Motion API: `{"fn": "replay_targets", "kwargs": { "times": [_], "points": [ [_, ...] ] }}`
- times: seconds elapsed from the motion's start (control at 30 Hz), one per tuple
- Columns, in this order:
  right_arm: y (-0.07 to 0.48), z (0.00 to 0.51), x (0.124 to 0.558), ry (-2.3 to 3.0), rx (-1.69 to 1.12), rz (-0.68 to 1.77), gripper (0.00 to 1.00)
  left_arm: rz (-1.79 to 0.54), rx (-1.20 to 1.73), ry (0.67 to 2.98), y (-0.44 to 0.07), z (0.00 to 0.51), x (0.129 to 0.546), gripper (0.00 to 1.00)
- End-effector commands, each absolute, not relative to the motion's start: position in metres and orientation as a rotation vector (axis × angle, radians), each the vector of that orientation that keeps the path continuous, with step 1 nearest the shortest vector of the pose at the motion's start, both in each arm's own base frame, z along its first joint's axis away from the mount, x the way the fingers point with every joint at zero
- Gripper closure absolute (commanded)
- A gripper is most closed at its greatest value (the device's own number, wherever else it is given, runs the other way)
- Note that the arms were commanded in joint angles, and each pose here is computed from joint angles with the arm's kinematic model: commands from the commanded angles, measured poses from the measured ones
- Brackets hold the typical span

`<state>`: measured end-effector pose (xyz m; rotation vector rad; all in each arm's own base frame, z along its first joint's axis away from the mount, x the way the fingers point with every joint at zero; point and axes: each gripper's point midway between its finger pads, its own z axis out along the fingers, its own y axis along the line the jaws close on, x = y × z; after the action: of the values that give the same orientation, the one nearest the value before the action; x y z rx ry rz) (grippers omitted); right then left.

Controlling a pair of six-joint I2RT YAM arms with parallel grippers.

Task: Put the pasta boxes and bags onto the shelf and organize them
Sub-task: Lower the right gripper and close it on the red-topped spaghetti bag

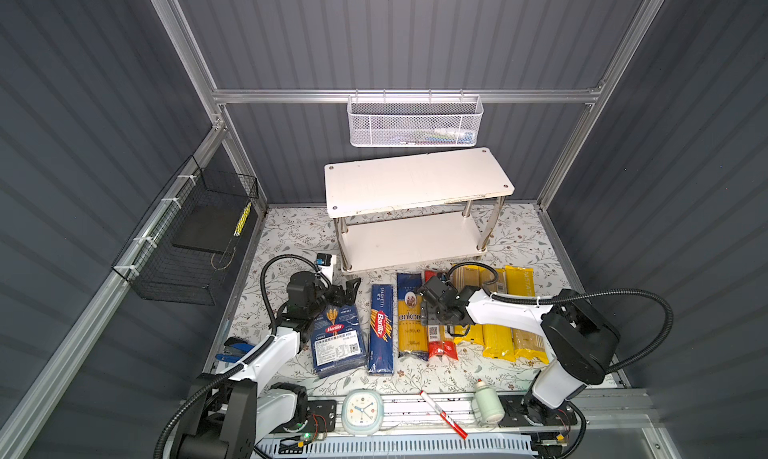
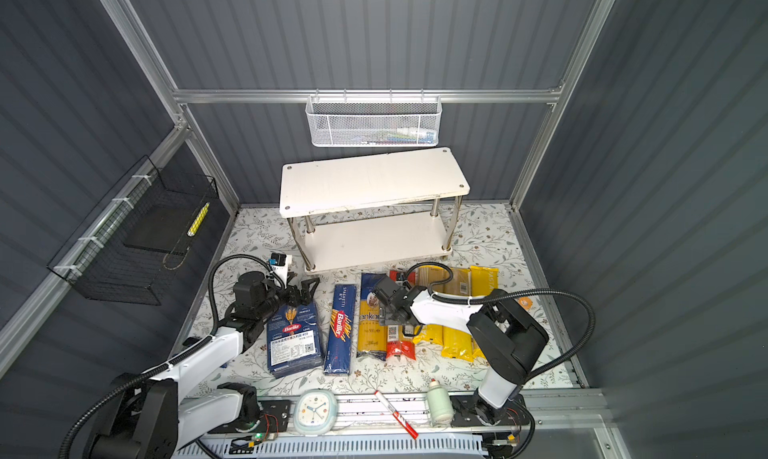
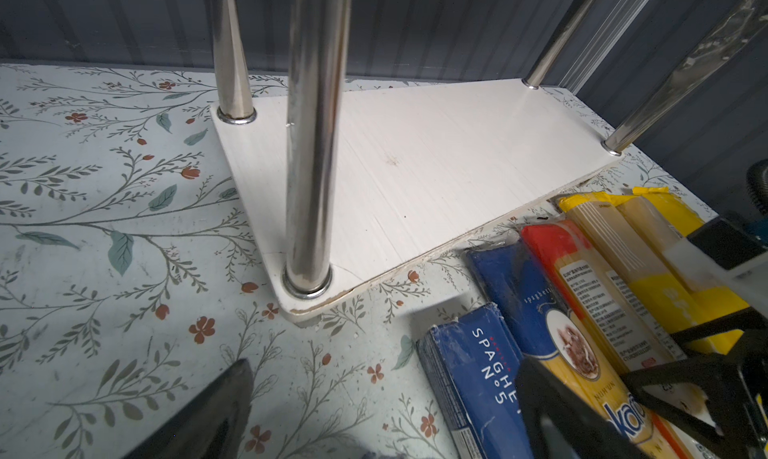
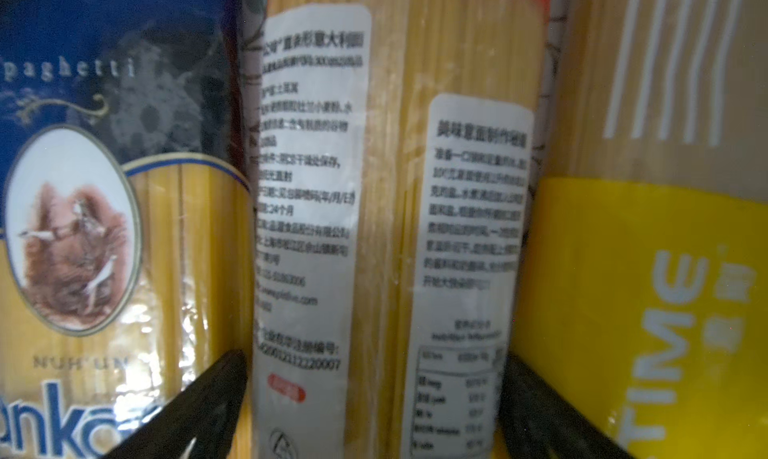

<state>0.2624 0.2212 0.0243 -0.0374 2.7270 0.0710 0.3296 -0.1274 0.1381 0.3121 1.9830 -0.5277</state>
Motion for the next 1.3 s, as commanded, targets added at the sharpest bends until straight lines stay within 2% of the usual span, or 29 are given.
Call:
{"fn": "replay_targets", "kwargs": {
  "times": [0.0, 0.47, 0.67, 1.27],
  "points": [
    [0.216, 0.022, 0.258, 2.749, -0.043, 0.015, 0.06, -0.532, 0.345, 1.953, -0.13, 0.144, 0.328, 0.01],
    [0.199, 0.022, 0.25, 2.751, -0.043, -0.038, 0.06, -0.534, 0.348, 1.962, -0.13, 0.142, 0.329, 0.01],
    [0.198, 0.023, 0.249, 2.758, -0.078, -0.051, 0.13, -0.534, 0.348, 1.962, -0.13, 0.142, 0.329, 0.01],
    [0.206, 0.004, 0.246, 2.811, -0.05, -0.025, 0.11, -0.533, 0.346, 1.963, -0.13, 0.142, 0.33, 0.01]
  ]
}}
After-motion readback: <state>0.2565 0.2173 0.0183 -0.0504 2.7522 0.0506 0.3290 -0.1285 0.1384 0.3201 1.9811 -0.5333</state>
